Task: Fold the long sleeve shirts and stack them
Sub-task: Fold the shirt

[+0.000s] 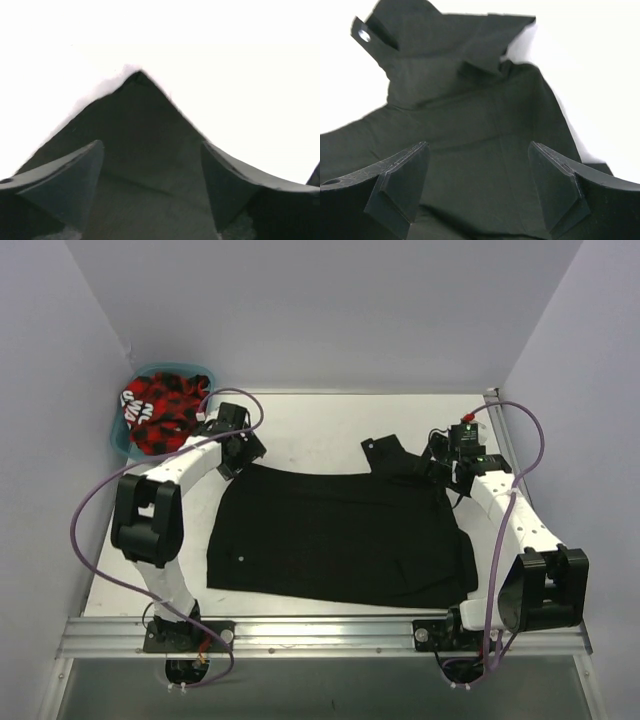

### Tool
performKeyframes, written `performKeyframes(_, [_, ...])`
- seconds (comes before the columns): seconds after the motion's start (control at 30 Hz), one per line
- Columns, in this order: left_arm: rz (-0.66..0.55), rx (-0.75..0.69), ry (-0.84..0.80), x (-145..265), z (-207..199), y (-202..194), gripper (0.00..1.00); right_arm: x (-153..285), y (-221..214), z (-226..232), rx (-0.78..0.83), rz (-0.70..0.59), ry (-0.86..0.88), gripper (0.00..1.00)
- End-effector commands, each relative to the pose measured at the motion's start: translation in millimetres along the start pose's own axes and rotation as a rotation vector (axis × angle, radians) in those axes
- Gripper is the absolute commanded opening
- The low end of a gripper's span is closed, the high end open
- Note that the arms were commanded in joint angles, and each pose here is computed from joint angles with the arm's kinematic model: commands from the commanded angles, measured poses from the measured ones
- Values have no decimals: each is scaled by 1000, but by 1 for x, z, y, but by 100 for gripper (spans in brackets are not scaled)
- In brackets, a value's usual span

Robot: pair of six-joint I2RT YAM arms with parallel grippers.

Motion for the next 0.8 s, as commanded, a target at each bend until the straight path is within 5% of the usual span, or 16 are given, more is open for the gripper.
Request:
performKeyframes(0.0, [-3, 67, 52, -8, -5, 16, 85, 4, -10, -14, -4, 13, -39, 82])
performKeyframes(0.77, [76, 69, 275, -87, 5, 5, 57, -6, -30, -17, 16, 51, -9, 80])
Point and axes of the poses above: each gripper's point midway between its finger pads, its own x axis back along the fingers, its own z axis along the line the jaws close on, y = z × x, the point moved 1 cm from there along x, back along the fingers, and after that the axes turned 14 degrees about -x, right-handed, at the moved point
